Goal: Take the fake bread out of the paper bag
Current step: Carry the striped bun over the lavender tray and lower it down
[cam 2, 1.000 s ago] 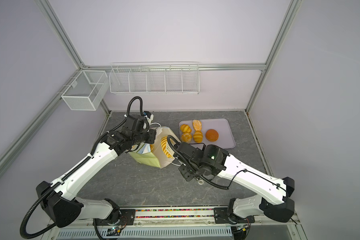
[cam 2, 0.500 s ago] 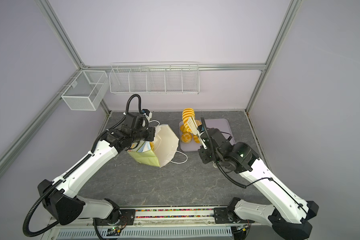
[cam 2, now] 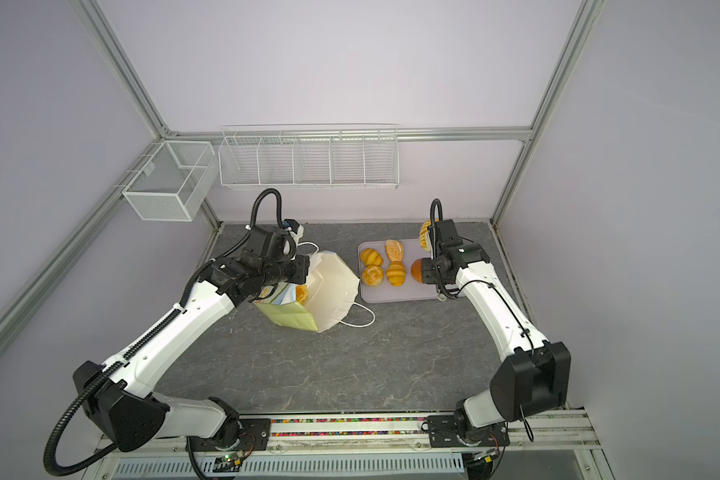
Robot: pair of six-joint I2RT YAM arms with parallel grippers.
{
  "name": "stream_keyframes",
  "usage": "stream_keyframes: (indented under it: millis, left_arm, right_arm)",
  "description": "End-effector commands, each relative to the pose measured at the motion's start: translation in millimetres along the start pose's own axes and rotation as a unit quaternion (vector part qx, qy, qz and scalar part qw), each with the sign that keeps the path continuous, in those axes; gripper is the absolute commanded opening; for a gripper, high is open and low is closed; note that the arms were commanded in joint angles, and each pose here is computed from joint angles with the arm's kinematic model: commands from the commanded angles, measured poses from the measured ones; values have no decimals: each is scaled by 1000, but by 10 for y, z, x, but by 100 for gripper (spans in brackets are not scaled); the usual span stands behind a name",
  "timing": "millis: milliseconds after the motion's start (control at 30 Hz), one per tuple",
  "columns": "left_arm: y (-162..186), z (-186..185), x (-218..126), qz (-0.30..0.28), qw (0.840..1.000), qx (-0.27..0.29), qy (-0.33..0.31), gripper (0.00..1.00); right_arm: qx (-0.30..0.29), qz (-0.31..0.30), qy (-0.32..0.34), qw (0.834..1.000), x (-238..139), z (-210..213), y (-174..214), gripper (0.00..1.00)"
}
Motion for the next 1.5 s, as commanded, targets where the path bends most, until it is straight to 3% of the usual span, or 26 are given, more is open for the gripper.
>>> stream_keyframes:
  millis: [0, 167, 367, 800, 1200, 1467]
  left_arm:
    - [-17, 18, -109, 0, 1000, 5, 0, 0]
    - [3, -4, -52, 1, 1000, 0, 10, 0]
    - [18, 11, 43, 11, 1000, 6, 2, 0]
    - [52, 33, 88, 15, 1000, 11, 7, 0]
    - [66, 58, 52, 15, 1000, 13, 0, 0]
    - [84, 66, 17, 13, 1000, 13, -3, 0]
  right_arm:
    - [26, -14, -38, 999, 169, 48, -331, 6]
    - [27, 44, -26, 998, 546, 23, -547, 7]
    - [30, 70, -27, 997, 842, 88, -697, 7]
    - [68, 117, -12, 991, 1259, 117, -514, 12]
    - [56, 120, -7, 991, 1229, 235, -475, 30]
    - [52, 126, -20, 990, 1137, 309, -369, 34]
Point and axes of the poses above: each gripper's point midway between its finger pads, its own x axis out along the fingers, its own z axis along the line the jaws close on, y = z × x, the point moved 7 cm from there along -x, back along the fingers, and after that the axes turned 12 degrees about x, right-handed, at the moved point
